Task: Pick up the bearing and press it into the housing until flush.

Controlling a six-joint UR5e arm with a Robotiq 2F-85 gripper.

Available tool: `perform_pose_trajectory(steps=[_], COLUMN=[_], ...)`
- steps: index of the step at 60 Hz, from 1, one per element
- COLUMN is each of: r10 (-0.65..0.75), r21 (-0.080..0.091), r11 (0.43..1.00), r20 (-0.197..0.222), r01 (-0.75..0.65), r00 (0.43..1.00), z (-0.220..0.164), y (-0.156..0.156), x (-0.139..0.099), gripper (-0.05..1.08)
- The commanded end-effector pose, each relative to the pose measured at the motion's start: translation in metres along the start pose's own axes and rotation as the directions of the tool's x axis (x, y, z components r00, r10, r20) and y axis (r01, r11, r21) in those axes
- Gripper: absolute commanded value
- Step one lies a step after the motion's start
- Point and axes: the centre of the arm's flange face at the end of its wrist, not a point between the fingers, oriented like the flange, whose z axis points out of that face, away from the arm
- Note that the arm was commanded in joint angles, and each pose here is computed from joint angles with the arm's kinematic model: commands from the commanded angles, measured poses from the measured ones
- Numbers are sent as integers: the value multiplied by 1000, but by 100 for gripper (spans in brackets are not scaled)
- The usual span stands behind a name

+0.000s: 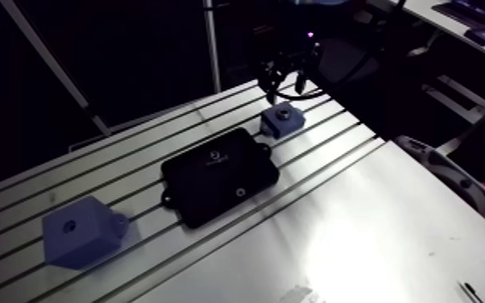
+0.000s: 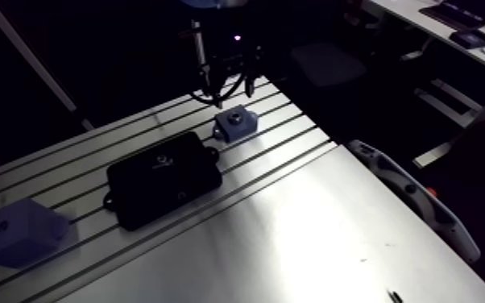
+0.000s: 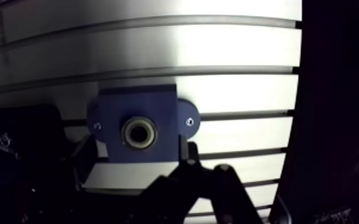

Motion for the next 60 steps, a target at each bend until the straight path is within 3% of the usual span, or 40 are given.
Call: perform_pose_trajectory(steps=[1, 22, 60], r10=[2, 1, 1], r21=[-3, 3, 11], r11=[1000, 1000, 1000], r20=[-6, 4, 29], r01=[-2, -1, -2], r00=[1000, 1000, 1000], z=[-6, -3, 12], y=[0, -2, -4], x=[-3, -3, -7], gripper=[97, 106, 108])
